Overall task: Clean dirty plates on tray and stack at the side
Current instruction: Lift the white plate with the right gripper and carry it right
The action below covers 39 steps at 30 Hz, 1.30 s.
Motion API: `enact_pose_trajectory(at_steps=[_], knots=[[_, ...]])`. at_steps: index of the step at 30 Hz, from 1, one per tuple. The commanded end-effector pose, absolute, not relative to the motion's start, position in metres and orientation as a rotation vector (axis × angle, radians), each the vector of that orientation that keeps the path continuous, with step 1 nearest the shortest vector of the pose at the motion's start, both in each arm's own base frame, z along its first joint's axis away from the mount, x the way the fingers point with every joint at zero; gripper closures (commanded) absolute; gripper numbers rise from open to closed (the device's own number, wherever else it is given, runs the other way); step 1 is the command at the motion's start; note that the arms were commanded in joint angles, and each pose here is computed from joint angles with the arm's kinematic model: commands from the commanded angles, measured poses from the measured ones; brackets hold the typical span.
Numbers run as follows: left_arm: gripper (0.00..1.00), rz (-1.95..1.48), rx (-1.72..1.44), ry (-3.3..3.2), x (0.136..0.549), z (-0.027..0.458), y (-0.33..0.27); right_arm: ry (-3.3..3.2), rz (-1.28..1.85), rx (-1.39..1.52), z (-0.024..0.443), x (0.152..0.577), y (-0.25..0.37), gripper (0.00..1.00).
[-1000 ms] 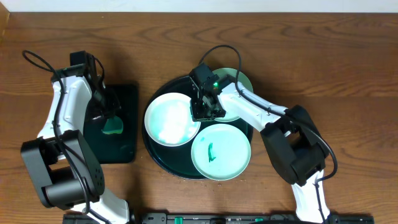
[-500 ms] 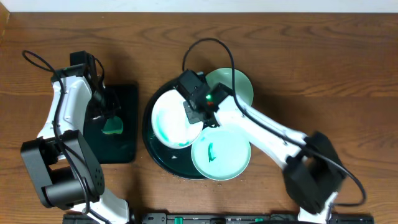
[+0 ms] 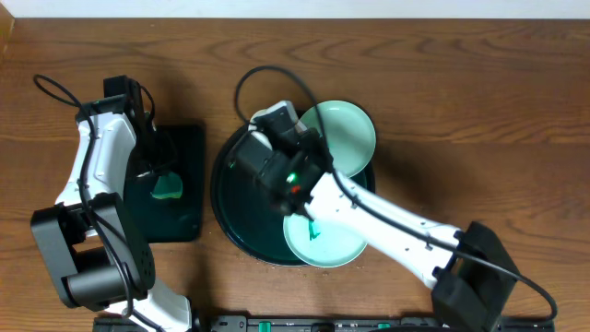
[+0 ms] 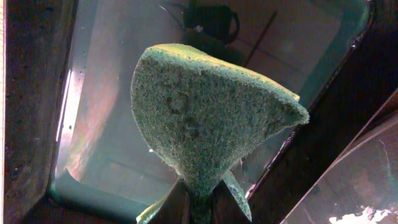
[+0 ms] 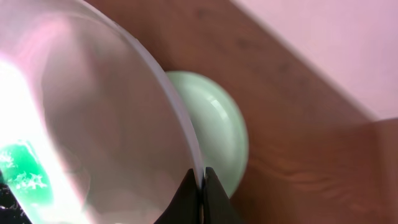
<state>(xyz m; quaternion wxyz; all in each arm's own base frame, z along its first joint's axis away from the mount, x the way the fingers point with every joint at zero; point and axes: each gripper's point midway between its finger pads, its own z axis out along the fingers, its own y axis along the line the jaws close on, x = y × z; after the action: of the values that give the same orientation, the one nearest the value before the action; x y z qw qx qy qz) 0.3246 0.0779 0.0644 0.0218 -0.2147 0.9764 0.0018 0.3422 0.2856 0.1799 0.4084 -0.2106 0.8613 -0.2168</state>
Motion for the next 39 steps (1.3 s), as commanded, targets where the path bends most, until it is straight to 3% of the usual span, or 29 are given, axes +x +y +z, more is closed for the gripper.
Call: enact_pose_trajectory(at_steps=[1,31,39], knots=[[0.93,0.024,-0.693,3.025,0.323,0.063,0.082,1.993,-0.697,-0.484,0.224,0.339,0.276,0.99],[0.93,0.024,-0.694,3.026,0.323,0.063,0.081,1.934,-0.781,-0.504,0.237,0.339,0.270,0.99],[0.93,0.024,-0.694,3.026,0.323,0.063,0.081,1.991,-0.644,-0.504,0.237,0.339,0.278,0.99]])
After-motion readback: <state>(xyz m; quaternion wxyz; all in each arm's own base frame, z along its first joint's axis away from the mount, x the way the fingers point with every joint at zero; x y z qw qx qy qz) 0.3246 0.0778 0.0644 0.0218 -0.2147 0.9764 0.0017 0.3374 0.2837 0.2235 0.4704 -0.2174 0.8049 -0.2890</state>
